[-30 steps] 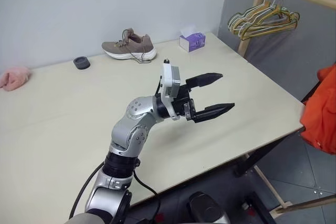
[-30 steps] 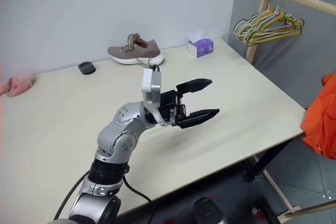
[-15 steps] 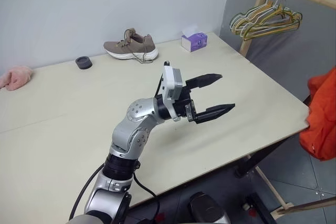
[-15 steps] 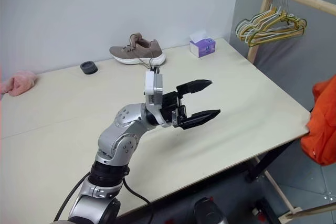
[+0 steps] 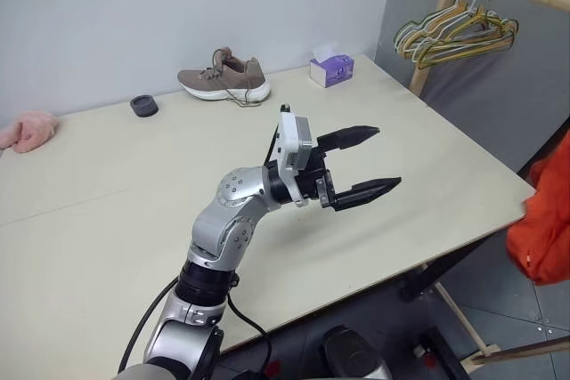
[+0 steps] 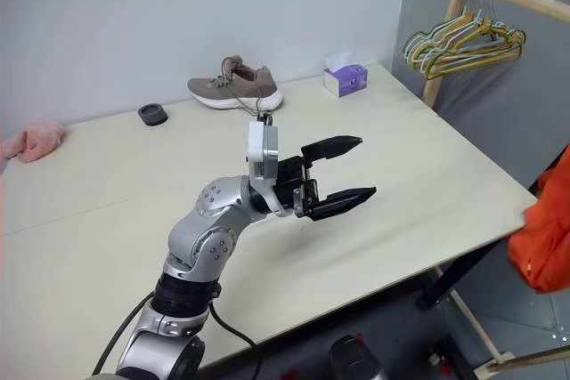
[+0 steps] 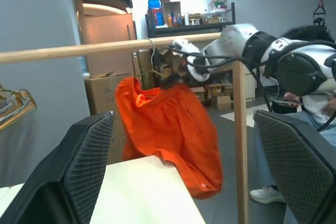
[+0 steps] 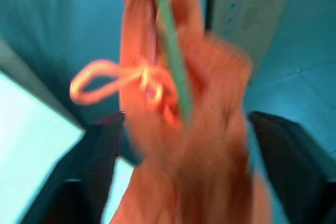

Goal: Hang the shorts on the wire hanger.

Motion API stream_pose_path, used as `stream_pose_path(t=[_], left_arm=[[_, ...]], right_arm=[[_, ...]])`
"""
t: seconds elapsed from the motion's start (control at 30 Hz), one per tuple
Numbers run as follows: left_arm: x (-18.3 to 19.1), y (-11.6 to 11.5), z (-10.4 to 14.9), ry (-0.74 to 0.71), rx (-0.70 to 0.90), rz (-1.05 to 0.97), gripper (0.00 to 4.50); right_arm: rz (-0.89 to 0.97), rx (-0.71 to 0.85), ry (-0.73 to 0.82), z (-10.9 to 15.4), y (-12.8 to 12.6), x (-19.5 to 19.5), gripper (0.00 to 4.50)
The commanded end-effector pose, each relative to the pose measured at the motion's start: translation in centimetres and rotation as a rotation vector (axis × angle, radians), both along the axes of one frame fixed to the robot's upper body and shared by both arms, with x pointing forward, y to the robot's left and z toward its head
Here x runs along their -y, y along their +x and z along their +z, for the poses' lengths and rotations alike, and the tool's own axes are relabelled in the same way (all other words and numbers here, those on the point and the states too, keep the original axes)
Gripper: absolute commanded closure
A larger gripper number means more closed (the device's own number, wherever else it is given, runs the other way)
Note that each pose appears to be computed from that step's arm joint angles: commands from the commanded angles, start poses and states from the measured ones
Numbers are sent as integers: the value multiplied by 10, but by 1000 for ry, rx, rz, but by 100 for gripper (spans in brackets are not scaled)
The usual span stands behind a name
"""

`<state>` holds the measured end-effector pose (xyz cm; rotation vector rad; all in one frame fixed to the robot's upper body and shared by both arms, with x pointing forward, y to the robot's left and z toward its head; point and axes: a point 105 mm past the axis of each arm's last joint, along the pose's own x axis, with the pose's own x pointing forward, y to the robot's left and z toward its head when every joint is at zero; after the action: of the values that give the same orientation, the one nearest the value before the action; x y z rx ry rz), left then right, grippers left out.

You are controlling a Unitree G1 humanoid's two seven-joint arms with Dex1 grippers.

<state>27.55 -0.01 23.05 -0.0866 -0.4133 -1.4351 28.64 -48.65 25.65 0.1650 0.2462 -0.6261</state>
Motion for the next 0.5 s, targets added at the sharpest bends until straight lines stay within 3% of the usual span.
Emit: stream_pose_path(t=[0.03,0.2,0.33,0.4,0.5], left_arm=[[4,-6,10,-23,45,-25,0],[5,-7,11,-31,43,-32,0],[4,-7,12,-44,34,-34,0],[3,-6,13,-47,34,-23,0],[-4,1,16,-64,23,35,0]], right_arm=[[-9,128,-143,40,-8,-9,4],[15,204,-399,68,-12,-30,4],[133,283,-640,84,-3,-69,4],[262,300,-661,72,10,-98,4],[497,255,-678,32,28,-147,4]])
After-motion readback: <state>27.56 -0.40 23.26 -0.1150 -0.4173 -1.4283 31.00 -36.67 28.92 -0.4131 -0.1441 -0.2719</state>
